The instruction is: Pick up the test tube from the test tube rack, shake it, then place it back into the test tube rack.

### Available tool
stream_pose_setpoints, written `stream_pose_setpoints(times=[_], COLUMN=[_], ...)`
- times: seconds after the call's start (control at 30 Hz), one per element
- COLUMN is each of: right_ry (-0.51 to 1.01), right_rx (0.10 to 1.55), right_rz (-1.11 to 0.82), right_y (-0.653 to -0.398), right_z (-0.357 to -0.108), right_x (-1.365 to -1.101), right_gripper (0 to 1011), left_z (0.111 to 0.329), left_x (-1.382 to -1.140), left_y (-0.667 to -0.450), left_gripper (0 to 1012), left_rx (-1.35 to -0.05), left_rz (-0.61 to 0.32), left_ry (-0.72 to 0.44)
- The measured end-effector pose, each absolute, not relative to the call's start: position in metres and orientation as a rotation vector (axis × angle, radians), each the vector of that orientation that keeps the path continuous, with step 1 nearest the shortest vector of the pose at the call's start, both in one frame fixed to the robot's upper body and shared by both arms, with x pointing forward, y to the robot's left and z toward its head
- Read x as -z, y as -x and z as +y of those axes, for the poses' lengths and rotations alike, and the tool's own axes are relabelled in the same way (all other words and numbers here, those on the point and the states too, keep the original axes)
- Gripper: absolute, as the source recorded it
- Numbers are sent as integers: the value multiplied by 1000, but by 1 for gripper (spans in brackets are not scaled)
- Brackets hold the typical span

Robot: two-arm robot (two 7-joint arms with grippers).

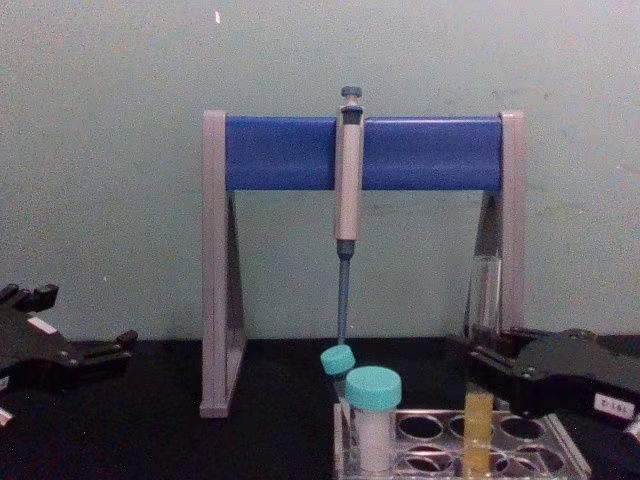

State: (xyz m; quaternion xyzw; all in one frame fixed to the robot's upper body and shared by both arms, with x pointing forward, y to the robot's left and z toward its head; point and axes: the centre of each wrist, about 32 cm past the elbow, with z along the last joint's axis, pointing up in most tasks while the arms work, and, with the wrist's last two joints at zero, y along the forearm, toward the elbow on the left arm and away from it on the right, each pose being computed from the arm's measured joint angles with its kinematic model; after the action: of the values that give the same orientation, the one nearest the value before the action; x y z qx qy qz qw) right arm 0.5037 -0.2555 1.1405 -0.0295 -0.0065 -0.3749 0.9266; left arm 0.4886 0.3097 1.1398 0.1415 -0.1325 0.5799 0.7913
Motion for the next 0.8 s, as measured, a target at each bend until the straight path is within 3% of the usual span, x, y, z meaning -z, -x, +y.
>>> stream_pose_setpoints(times=[0.3, 0.63, 0.8], right_ry=[60, 59, 59], right_rx=[768, 767, 767], right_rz=[-14, -13, -13], right_y=[-504, -504, -504], right_z=[-256, -255, -255], right_x=[-1141, -1141, -1141], right_gripper=[504, 860, 971], left_z=[310, 310, 310], left_x=[-1140, -1140, -1140], left_y=[-489, -489, -489], left_gripper=[1010, 1010, 1009], left_rx=[-1248, -1248, -1248], left_rz=[-285, -285, -285], left_ry=[-304, -305, -304])
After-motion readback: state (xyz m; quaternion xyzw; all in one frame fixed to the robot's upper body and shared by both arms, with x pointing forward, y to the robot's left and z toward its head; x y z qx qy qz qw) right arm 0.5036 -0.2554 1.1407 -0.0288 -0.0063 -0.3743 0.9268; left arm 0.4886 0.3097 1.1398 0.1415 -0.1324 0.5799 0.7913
